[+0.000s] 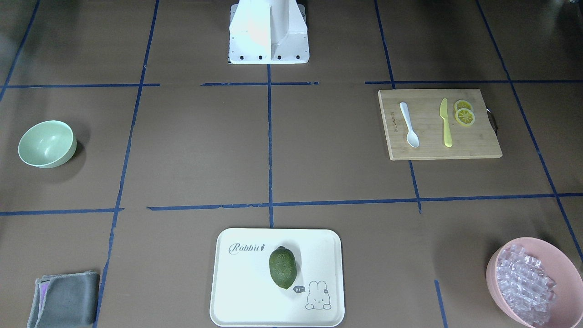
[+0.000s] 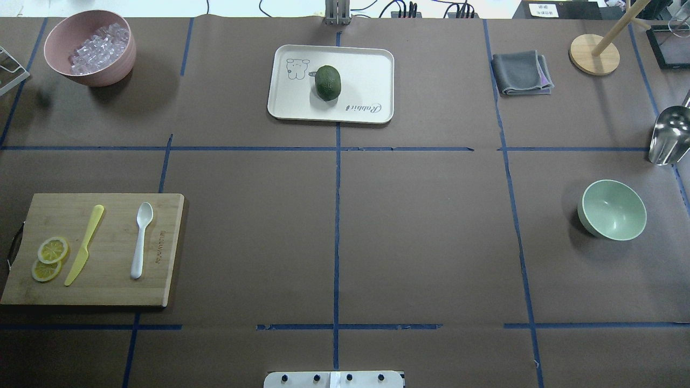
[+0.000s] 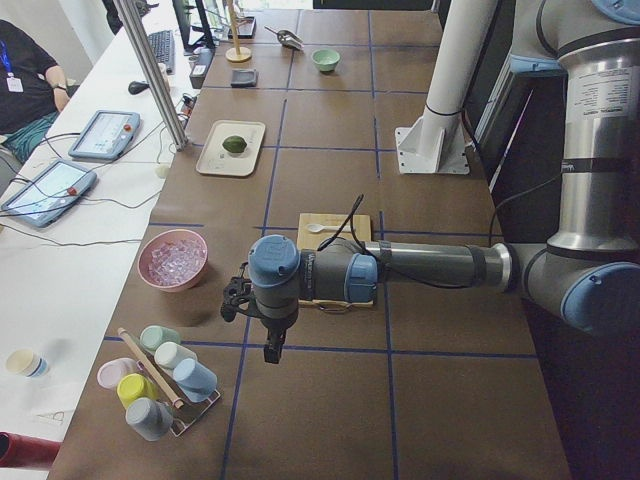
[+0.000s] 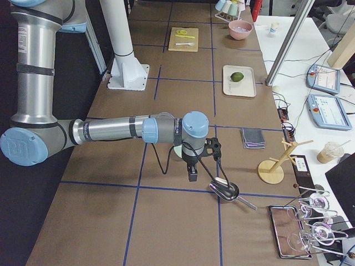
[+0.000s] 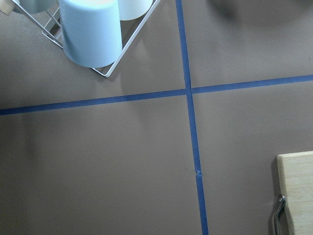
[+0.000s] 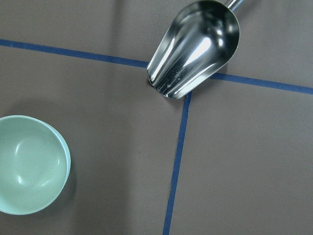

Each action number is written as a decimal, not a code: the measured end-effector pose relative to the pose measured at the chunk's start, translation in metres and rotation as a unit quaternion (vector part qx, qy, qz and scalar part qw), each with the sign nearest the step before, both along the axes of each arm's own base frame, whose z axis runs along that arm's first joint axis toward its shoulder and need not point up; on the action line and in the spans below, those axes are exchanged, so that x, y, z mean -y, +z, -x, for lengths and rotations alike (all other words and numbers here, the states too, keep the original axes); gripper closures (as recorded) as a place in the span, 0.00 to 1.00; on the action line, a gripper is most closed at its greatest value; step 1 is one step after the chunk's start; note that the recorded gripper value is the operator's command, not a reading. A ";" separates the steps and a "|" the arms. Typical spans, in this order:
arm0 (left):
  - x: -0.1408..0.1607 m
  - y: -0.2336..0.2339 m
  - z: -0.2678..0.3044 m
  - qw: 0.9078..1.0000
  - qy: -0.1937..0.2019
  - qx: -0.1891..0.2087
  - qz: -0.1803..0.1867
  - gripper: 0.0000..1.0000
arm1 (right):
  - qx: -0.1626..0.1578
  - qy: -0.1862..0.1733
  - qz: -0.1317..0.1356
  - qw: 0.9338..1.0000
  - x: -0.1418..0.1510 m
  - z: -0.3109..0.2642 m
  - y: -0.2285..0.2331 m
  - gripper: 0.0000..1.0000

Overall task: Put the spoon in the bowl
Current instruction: 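Move the right gripper down toward the pale green bowl, then grasp the rim of the pale green bowl with the right gripper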

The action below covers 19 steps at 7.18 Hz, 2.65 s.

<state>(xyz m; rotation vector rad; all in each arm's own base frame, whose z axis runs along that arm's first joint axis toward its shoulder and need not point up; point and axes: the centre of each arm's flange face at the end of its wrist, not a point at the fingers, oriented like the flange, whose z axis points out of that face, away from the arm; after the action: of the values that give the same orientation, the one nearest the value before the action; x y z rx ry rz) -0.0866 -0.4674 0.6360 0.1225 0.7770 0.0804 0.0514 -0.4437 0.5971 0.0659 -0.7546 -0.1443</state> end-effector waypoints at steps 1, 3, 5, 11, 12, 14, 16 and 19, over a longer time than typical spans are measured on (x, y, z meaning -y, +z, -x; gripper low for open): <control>0.000 -0.003 0.000 1.000 0.000 0.000 -0.004 0.00 | 0.000 -0.004 -0.003 1.000 0.001 0.004 -0.003 0.00; 0.000 -0.004 -0.004 1.000 0.005 0.000 -0.005 0.00 | 0.004 -0.031 -0.015 0.999 0.018 0.036 -0.021 0.01; 0.003 -0.003 -0.012 1.000 0.013 -0.001 -0.006 0.00 | 0.023 -0.069 -0.026 0.997 0.040 0.090 -0.048 0.01; 0.005 -0.003 -0.023 1.000 0.025 0.000 -0.006 0.00 | 0.064 -0.028 -0.041 0.997 0.028 0.199 0.034 0.30; 0.005 -0.003 -0.023 1.000 0.025 0.000 -0.006 0.00 | 0.070 -0.024 -0.042 0.996 0.019 0.203 0.043 0.80; 0.005 -0.002 -0.023 1.000 0.025 0.000 -0.006 0.00 | 0.074 -0.026 -0.041 0.996 0.007 0.206 0.050 1.00; 0.004 -0.001 -0.024 1.000 0.026 0.000 -0.005 0.00 | 0.079 -0.028 -0.050 0.995 0.005 0.207 0.040 1.00; 0.003 0.000 -0.024 1.000 0.026 -0.001 -0.004 0.00 | 0.091 -0.016 -0.051 0.994 -0.007 0.199 0.015 1.00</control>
<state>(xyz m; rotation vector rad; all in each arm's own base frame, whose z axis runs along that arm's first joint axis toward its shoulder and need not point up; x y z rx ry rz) -0.0624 -0.4701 0.6361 0.1098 0.7818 0.1321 -0.1477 -0.4371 0.6119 0.1659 -0.9313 -0.2095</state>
